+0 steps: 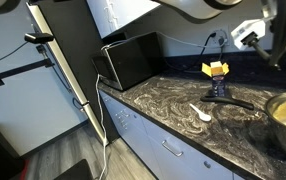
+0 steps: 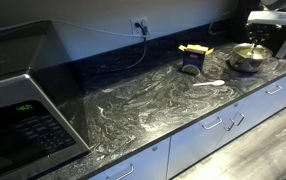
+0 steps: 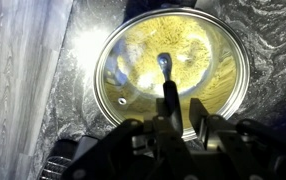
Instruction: Pick up the lid from the pot and put it on the counter, then pick up the box and pour some of its contents in the pot, then pick up the spoon and stir and finally, pick up the lid and cover the pot
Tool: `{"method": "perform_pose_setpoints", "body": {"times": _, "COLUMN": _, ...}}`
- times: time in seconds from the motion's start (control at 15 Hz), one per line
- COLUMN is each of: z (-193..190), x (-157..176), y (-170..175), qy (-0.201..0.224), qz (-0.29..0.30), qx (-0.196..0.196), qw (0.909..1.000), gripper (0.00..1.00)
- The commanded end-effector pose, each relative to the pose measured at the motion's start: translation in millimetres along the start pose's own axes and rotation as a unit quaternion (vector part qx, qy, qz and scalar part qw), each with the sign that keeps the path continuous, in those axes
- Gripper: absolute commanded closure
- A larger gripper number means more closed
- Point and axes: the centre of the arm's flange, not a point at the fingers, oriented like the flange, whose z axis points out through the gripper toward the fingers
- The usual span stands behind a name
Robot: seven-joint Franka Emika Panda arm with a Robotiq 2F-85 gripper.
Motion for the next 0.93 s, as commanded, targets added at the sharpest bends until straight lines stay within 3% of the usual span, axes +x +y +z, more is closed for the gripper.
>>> {"method": "perform_pose_setpoints", "body": {"times": 0.0, "z": -4.7, "x": 6.2, "y": -2.3, "qy": -0.002, "qz": -0.007, "qx": 0.004, "qw": 1.0, "gripper": 0.99}}
{"method": "perform_pose_setpoints", "body": {"times": 0.47, "z": -33.6, "x": -0.4, "y": 5.8, "qy": 0.011, "qz": -0.02, "qx": 0.022, "qw": 0.9995, "gripper": 0.96}}
{"method": "perform_pose_setpoints", "body": {"times": 0.87, "z": -98.9, "x": -19.7, "y": 24.4, "qy": 0.029, "qz": -0.047, "qx": 0.047, "qw": 0.9974, "gripper": 0.96}}
